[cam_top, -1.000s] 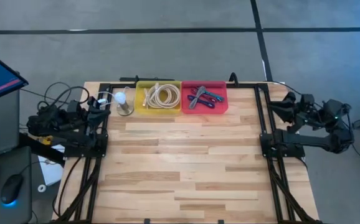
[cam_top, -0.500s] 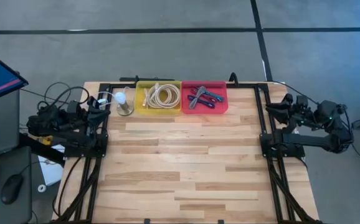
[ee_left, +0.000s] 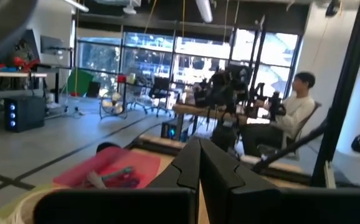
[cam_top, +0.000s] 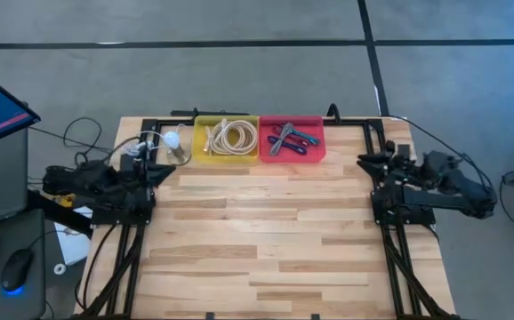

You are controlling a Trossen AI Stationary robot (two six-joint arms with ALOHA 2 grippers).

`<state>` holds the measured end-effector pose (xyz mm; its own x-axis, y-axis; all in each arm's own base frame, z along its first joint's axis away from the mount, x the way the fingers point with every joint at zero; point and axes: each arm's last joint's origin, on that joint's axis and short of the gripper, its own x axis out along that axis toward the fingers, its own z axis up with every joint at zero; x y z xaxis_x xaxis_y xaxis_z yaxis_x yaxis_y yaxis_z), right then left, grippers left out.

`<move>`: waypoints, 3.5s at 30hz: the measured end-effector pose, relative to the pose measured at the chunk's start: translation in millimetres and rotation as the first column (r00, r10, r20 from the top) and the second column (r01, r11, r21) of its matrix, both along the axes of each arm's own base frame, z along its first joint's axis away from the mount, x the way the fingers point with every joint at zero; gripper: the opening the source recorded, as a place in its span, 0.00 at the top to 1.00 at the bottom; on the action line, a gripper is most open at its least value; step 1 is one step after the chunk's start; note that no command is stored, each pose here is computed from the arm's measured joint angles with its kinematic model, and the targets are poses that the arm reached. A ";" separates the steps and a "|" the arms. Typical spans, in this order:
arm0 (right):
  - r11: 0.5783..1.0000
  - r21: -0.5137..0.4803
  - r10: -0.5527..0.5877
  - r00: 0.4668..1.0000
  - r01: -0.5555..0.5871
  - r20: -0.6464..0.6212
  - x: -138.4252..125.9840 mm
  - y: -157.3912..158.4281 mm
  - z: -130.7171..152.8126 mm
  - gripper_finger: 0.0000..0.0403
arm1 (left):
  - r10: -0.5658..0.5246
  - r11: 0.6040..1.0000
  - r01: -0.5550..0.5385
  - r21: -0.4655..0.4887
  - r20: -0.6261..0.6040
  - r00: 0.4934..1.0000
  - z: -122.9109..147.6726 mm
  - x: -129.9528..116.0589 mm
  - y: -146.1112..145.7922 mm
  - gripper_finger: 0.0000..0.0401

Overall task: Pick & Place USB Port
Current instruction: Return to Home Position

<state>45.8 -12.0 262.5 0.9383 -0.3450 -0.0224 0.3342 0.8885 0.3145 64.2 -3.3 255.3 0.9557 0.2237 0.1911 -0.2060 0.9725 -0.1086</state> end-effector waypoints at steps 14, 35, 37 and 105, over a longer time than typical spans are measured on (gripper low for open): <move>1.000 0.002 -0.018 1.000 0.018 0.017 38.4 -4.6 -63.9 0.74 | 0.027 0.999 -0.024 0.030 -0.118 0.993 -54.2 21.5 -5.1 0.99; 1.000 0.023 -0.020 1.000 0.020 -0.005 47.4 -5.7 -90.3 0.74 | 0.116 0.993 -0.112 0.030 -0.202 0.973 -87.0 32.8 -5.7 0.99; 0.997 0.073 -0.020 1.000 0.019 0.012 47.5 -5.5 -90.5 0.74 | 0.115 0.993 -0.112 0.029 -0.202 0.973 -87.0 32.8 -5.7 0.99; 0.996 0.089 -0.020 1.000 0.019 0.014 47.6 -5.5 -91.1 0.74 | 0.115 0.993 -0.112 0.027 -0.201 0.973 -86.8 32.8 -5.7 0.99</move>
